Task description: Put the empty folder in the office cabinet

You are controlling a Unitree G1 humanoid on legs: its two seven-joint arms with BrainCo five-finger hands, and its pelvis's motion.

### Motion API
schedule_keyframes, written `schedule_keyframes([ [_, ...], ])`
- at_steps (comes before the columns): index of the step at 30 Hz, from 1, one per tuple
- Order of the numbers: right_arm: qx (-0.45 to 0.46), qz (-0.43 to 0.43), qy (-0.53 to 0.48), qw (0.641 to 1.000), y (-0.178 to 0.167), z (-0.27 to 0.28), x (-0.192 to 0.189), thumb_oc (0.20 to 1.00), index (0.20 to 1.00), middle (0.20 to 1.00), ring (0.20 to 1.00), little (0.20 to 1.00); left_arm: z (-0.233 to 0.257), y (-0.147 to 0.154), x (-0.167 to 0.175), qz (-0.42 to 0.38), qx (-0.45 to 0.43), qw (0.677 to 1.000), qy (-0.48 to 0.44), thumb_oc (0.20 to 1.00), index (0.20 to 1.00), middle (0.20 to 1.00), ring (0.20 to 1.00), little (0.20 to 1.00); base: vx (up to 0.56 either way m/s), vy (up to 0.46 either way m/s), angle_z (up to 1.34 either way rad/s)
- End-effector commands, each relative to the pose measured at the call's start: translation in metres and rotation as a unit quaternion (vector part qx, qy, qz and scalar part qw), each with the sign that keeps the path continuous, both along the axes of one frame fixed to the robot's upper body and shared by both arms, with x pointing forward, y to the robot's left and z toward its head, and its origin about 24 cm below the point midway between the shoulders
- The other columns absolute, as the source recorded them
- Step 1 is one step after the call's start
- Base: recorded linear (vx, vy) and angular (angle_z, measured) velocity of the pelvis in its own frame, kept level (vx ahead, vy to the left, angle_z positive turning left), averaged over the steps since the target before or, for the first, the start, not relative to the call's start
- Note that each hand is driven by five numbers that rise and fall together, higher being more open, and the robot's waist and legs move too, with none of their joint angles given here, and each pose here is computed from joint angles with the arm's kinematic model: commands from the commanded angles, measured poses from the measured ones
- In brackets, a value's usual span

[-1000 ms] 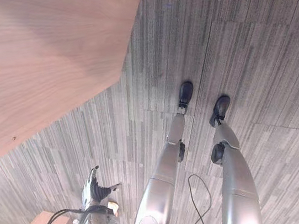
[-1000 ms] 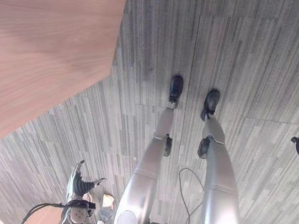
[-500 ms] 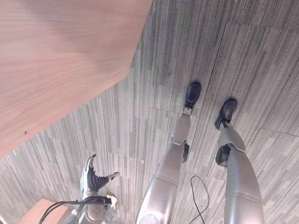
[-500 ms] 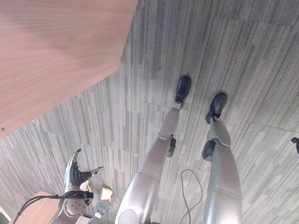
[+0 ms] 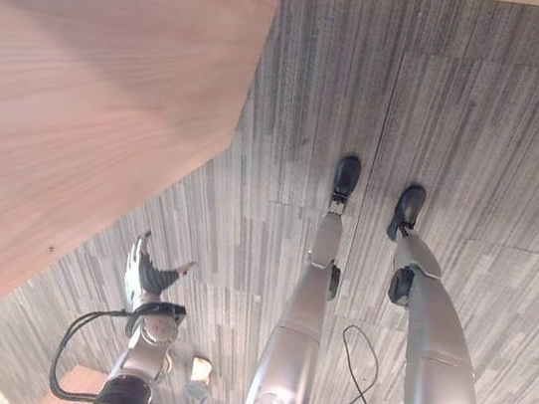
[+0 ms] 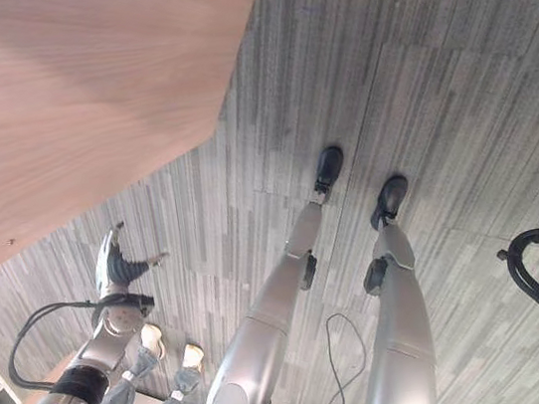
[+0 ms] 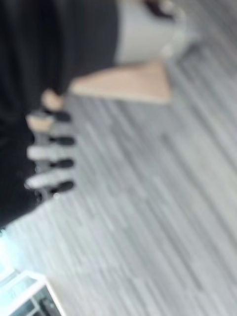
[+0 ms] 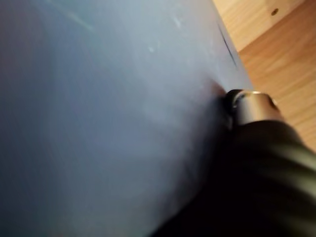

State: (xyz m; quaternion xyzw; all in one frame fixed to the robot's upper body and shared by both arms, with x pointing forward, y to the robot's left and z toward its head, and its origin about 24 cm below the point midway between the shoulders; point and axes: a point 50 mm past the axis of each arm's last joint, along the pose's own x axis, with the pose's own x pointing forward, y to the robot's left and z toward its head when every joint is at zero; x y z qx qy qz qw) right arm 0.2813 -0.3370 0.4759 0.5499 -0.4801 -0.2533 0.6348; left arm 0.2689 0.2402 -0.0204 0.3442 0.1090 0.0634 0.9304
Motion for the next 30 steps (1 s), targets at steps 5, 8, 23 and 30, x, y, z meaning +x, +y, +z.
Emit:
schedule_keyframes([
  [5, -0.08, -0.107, 0.064, 0.989, -0.023, -0.019, -0.005, 1.0, 1.0, 1.0, 1.0, 1.0, -0.062, 0.027, -0.08, 0.047, 0.021, 0.987, 0.153, 1.0, 1.0, 1.0, 1.0, 1.0, 0.0, 0.0, 0.0],
  [8, -0.079, -0.107, 0.071, 0.989, -0.023, -0.022, -0.003, 1.0, 1.0, 1.0, 1.0, 1.0, -0.061, 0.027, -0.079, 0.047, 0.022, 0.987, 0.154, 1.0, 1.0, 1.0, 1.0, 1.0, 0.0, 0.002, -0.01],
  [23, -0.081, -0.101, 0.134, 0.982, -0.035, -0.039, 0.008, 1.0, 1.0, 1.0, 1.0, 1.0, -0.061, 0.029, -0.08, 0.043, 0.021, 0.986, 0.16, 1.0, 1.0, 1.0, 1.0, 1.0, 0.0, -0.011, -0.05],
  [30, -0.057, -0.111, 0.216, 0.968, -0.04, -0.05, 0.013, 1.0, 1.0, 1.0, 1.0, 1.0, -0.062, 0.023, -0.076, 0.036, 0.023, 0.986, 0.16, 1.0, 1.0, 1.0, 1.0, 1.0, 0.0, -0.001, 0.01],
])
